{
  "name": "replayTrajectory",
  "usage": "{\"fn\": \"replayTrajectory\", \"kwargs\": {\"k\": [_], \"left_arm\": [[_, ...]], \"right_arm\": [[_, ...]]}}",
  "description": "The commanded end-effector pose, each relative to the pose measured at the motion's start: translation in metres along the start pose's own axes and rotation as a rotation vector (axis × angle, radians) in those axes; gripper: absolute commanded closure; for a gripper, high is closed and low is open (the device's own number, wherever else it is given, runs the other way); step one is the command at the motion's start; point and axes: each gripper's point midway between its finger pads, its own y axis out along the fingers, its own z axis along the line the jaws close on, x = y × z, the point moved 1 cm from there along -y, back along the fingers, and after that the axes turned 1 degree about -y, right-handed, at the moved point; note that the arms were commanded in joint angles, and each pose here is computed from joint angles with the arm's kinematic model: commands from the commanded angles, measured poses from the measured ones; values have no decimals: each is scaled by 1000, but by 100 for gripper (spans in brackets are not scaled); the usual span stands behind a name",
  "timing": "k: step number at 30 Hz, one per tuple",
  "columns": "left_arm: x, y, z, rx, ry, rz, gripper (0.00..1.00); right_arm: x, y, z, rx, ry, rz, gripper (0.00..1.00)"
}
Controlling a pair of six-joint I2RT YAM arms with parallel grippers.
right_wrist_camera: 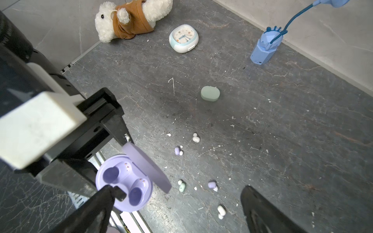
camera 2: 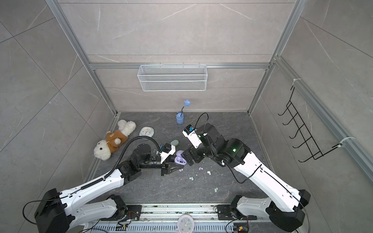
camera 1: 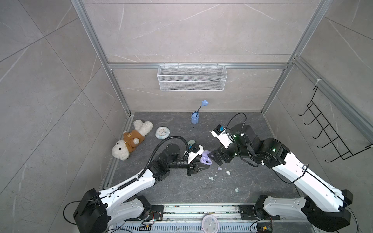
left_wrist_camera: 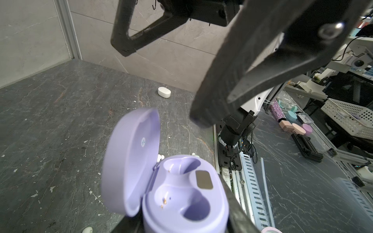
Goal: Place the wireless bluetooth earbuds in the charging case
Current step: 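Pull the case lid open with the right gripper while the left gripper holds the base, then release the lid and move the right gripper over the scattered earbuds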
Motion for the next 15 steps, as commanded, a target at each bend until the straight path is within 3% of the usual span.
{"fn": "replayTrajectory", "kwargs": {"k": [1, 8, 15], "left_arm": [[6, -7, 2, 42, -20, -40, 75], [-2, -17, 5, 98, -51, -53, 75], [-5, -23, 4, 118, -70, -69, 76]], "right_arm": [[-3, -10, 0, 18, 91, 26, 0], [-17, -16, -15, 27, 304, 40, 0], [-51, 13, -51, -62, 554, 117, 0]]}}
